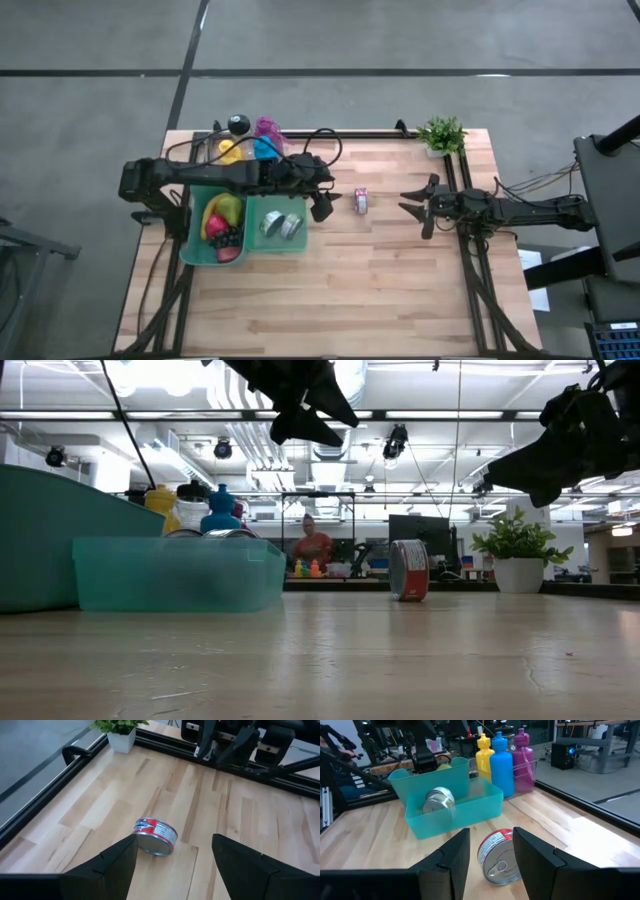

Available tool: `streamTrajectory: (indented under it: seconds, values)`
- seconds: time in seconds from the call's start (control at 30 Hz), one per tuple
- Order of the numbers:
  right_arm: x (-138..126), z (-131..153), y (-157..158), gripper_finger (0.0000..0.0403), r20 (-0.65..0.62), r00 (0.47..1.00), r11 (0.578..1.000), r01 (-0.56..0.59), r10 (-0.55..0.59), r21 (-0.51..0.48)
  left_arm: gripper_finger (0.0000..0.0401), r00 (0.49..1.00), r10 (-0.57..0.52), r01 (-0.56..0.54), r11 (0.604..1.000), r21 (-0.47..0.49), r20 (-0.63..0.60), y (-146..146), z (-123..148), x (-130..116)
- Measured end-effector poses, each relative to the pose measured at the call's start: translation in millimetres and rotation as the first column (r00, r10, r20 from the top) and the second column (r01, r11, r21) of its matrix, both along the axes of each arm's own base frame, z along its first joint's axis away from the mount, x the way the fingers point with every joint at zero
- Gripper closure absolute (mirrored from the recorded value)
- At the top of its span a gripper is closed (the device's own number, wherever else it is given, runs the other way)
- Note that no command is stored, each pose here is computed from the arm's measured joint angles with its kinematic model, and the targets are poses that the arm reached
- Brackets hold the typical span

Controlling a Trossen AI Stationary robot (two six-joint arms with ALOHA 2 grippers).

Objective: Pick & Place Food Item
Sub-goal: Put the red tuna can into the light green bin

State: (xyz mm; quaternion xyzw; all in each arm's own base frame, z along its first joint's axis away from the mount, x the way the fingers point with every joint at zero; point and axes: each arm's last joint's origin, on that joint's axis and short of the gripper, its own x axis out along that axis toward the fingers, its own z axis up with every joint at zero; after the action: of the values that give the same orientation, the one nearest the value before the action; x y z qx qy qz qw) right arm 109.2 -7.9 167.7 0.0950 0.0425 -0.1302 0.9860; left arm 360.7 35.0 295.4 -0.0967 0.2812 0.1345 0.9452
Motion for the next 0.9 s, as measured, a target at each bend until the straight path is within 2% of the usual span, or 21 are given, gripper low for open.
streamTrajectory:
  seconds: [0.2,0.33,0.53,0.67,0.9]
  values:
    - [0.0,0.1,0.0,0.0256,0.000,1.000,1.000,0.000,0.000,0.000,0.0137,1.000,0.006,-0.006,1.000,-0.009,0.031,-0.3,4.4,1.7]
    - [0.0,0.0,0.0,0.0256,0.000,1.000,1.000,0.000,0.000,0.000,0.0137,0.996,-0.011,0.012,1.000,-0.013,0.087,-8.6,22.3,7.4]
    - [0.0,0.0,0.0,0.0256,-0.001,1.000,1.000,0.000,0.000,0.000,0.0137,0.995,0.035,-0.025,0.994,-0.107,0.092,-17.5,43.4,11.9]
    - [0.2,-0.6,0.0,0.0256,-0.006,1.000,1.000,-0.001,0.001,0.000,0.0137,0.985,0.144,-0.131,0.982,-0.139,0.090,-15.7,41.0,18.5]
    - [0.6,-0.9,0.2,0.0256,-0.009,1.000,1.000,-0.008,0.008,0.001,0.0137,0.988,0.149,-0.142,0.977,-0.160,0.035,-16.2,25.1,49.6]
